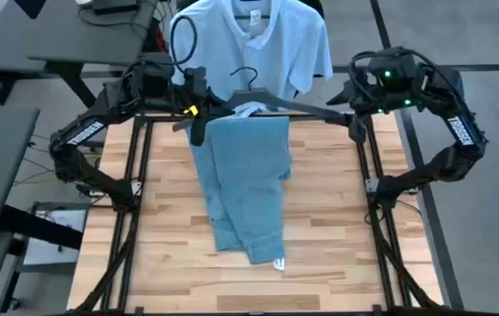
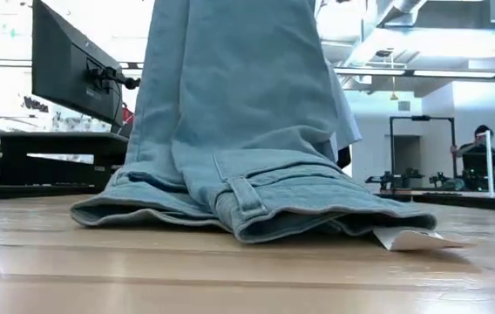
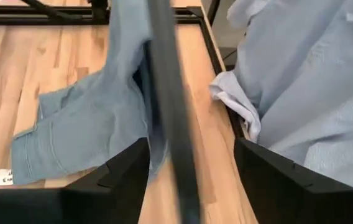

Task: Hang clothes
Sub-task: Hang the blue jeans on the rack

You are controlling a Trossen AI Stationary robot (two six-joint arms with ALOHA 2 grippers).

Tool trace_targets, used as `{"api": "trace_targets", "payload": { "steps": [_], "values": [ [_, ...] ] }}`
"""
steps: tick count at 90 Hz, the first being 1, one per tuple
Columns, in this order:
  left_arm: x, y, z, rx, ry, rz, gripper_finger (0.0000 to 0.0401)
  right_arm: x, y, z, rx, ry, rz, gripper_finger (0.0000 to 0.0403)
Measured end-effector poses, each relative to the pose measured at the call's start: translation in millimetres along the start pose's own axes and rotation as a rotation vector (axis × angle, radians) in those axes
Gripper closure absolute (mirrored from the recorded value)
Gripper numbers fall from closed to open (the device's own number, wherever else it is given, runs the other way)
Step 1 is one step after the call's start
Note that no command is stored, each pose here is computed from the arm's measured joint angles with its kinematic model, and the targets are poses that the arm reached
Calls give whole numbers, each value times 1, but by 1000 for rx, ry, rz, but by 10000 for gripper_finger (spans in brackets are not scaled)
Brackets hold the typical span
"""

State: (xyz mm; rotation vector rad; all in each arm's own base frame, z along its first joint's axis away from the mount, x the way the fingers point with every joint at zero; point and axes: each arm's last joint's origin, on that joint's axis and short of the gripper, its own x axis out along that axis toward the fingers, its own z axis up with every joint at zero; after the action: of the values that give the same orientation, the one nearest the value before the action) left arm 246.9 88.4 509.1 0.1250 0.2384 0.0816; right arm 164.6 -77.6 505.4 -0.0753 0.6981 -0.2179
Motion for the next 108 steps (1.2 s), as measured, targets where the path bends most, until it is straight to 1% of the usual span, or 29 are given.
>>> {"api": "trace_targets", "payload": {
  "steps": [6,15,18,26,36,49,56,60,64,75,86,97,108],
  "values": [
    [0,1,0,3,3,2,381,1,0,1,7,-4,-1,257],
    [-1,3,-1,7,8,11,381,1,0,1,-4,-10,28,357],
    [-1,4,-1,7,8,13,381,1,1,0,-11,-13,61,372],
    [-2,7,-2,0,7,20,375,4,-1,2,13,-20,82,373],
    [-4,12,-3,-21,23,85,347,8,-5,4,45,-38,80,373],
    [-9,27,-15,-71,143,251,298,9,-13,5,79,-50,47,373],
    [-16,40,-23,-94,210,375,270,8,-19,4,116,-55,15,373],
    [-22,47,-25,-98,235,447,256,7,-23,3,138,-60,-8,373],
    [-28,53,-27,-88,251,486,245,6,-27,2,158,-67,-29,373],
    [-43,61,-26,-70,242,541,230,5,-41,3,182,-112,-91,373],
    [-50,67,-26,-60,234,576,230,0,-61,10,207,-234,-166,373],
    [-54,70,-26,-35,242,590,232,-6,-77,16,212,-364,-178,373],
    [-53,70,-29,-42,270,586,232,-9,-83,20,198,-431,-188,373]
  ]
}}
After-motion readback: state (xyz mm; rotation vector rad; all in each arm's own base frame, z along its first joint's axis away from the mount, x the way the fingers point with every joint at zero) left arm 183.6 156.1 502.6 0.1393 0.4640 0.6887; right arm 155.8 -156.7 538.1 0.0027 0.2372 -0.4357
